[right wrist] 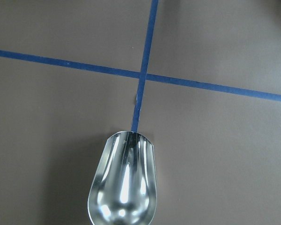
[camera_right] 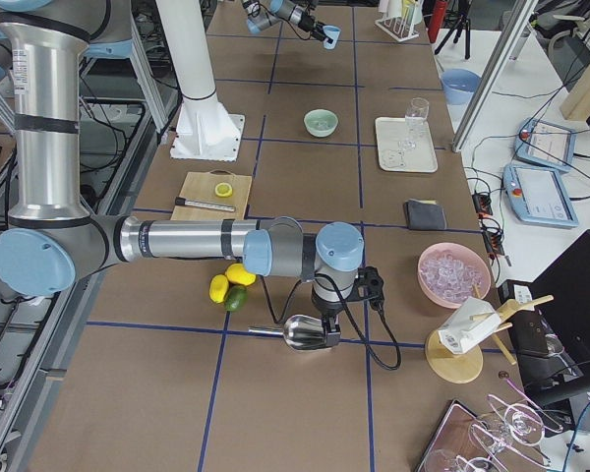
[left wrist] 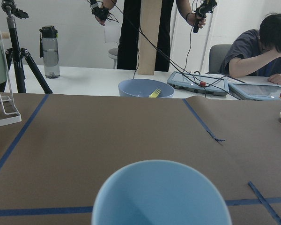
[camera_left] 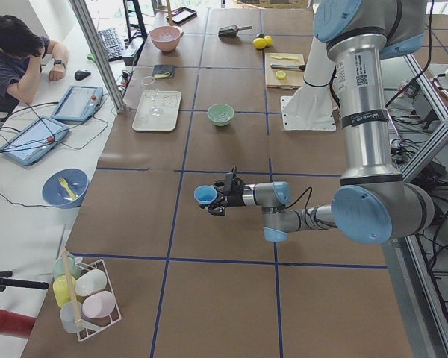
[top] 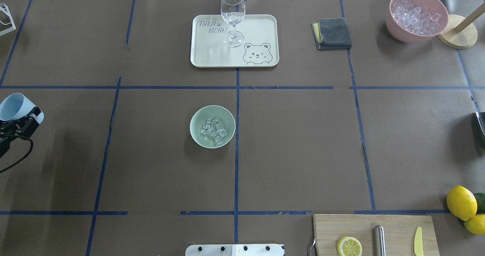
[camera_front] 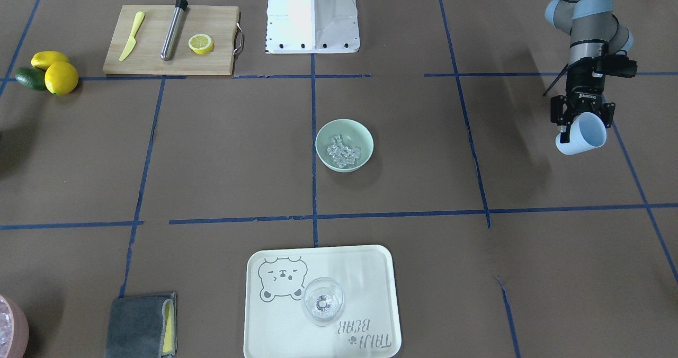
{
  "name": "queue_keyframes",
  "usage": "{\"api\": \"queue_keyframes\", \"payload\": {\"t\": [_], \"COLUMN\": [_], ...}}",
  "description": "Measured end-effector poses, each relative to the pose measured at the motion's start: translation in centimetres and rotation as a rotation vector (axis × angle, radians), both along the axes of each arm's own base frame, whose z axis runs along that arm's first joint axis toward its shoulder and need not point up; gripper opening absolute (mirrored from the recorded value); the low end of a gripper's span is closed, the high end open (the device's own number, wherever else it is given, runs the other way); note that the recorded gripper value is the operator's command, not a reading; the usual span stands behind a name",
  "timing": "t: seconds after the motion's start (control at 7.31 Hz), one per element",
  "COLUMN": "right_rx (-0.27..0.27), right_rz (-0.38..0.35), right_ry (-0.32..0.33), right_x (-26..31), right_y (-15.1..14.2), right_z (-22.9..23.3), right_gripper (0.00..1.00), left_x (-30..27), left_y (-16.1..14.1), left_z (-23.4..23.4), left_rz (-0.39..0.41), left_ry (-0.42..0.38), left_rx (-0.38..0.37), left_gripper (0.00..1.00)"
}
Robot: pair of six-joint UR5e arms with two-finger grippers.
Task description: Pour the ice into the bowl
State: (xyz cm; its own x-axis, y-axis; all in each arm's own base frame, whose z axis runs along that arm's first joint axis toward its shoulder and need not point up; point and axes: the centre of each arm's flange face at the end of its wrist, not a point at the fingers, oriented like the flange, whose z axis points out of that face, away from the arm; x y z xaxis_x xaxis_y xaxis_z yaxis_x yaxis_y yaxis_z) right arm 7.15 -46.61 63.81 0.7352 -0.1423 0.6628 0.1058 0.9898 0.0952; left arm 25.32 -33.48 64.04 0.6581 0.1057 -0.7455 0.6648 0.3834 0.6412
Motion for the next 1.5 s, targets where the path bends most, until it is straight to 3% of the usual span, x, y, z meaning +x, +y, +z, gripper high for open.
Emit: {"api": "queue_keyframes", "payload": {"t": [0.68, 0.82, 1.23, 1.37, 1.5], "right_rx": [0.0, 0.0, 0.0, -0.001, -0.001], "right_rz": [0.0, 0.0, 0.001, 0.002, 0.003], "right_ry": [0.001, 0.001, 0.001, 0.001, 0.002], "right_x": [0.0, 0.0, 0.1, 0.1, 0.2], "right_y": [0.0, 0.0, 0.0, 0.0, 0.0], "right_z": [0.0, 0.0, 0.0, 0.0, 0.0], "right_gripper": [1.0, 1.0, 1.0, 1.0, 1.0], "left_x": [3.7, 3.9, 4.4, 4.4, 4.4], "left_y": [1.6, 1.9, 2.4, 2.4, 2.5], "left_z": [1.9, 2.1, 2.2, 2.3, 2.3], "left_rz": [0.004, 0.009, 0.021, 0.023, 0.024], "left_ry": [-0.055, -0.06, -0.063, -0.064, -0.066], "left_rx": [0.01, 0.009, 0.01, 0.01, 0.01], "left_gripper": [0.0, 0.06, 0.39, 0.56, 0.8]}}
